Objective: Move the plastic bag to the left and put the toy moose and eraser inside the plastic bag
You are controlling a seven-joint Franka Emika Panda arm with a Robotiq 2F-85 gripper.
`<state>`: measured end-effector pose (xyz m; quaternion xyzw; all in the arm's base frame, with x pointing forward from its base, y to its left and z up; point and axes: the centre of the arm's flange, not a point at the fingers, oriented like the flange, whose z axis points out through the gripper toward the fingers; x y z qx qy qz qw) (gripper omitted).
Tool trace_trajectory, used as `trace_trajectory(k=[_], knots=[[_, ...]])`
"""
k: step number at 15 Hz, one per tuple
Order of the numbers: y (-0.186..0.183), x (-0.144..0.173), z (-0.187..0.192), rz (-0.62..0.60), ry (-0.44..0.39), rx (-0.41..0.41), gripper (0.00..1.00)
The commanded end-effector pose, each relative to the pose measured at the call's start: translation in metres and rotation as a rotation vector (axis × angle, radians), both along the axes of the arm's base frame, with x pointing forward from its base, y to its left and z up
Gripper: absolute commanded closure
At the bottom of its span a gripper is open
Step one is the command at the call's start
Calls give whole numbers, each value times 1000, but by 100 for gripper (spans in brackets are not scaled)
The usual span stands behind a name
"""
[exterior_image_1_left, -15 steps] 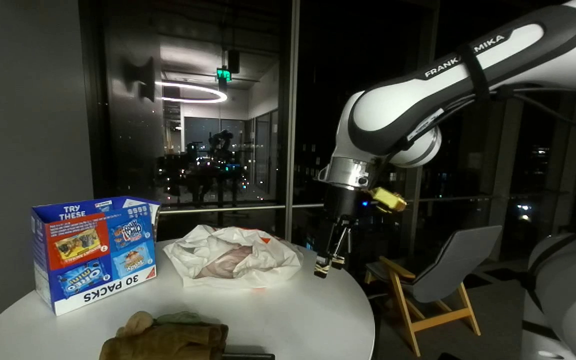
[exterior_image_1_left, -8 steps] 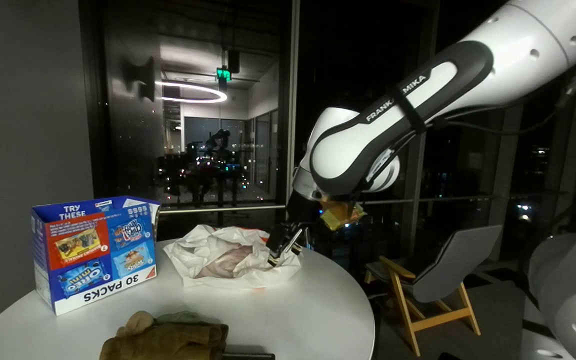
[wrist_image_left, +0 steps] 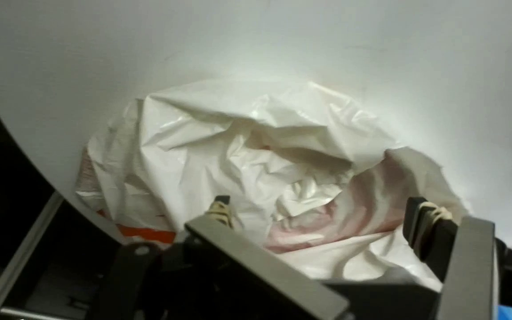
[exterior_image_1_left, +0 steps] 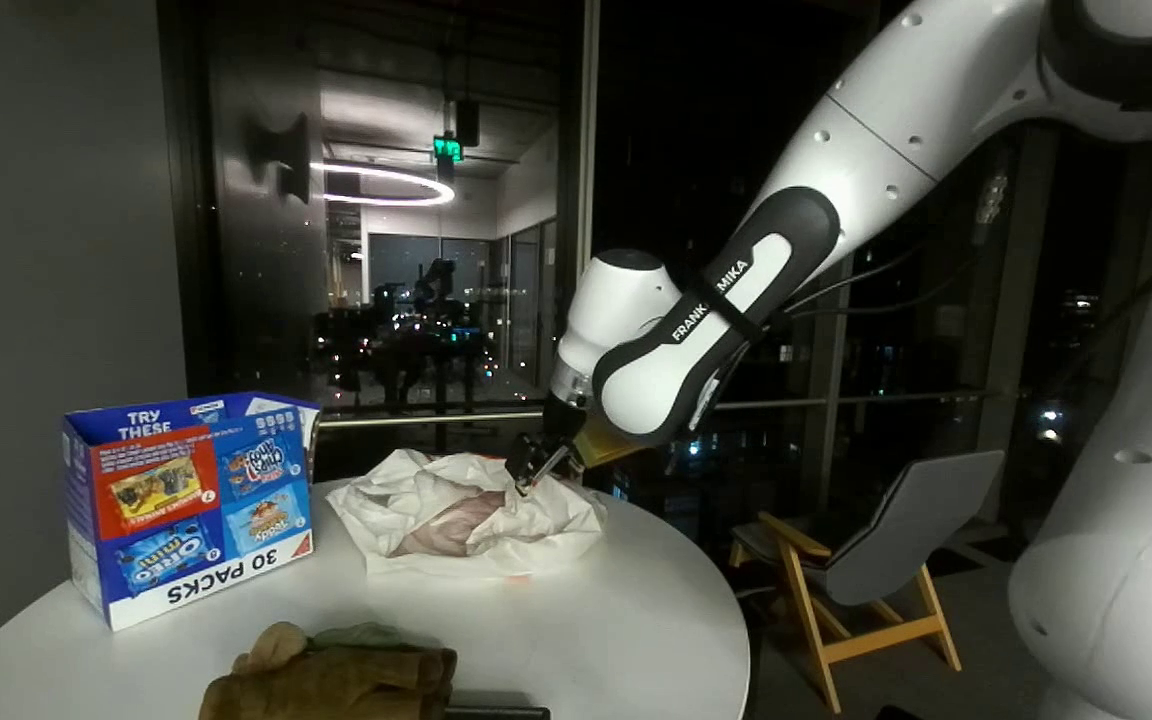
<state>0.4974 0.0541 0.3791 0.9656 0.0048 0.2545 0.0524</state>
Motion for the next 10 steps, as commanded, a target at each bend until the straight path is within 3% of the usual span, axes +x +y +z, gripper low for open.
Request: trace_trajectory(k=[1,6,10], knots=[[25,50,-8,-129,-44,-33,0],[73,77,-10,-101,18,-25,0],[76,103,-35,-142,68,-64,0]])
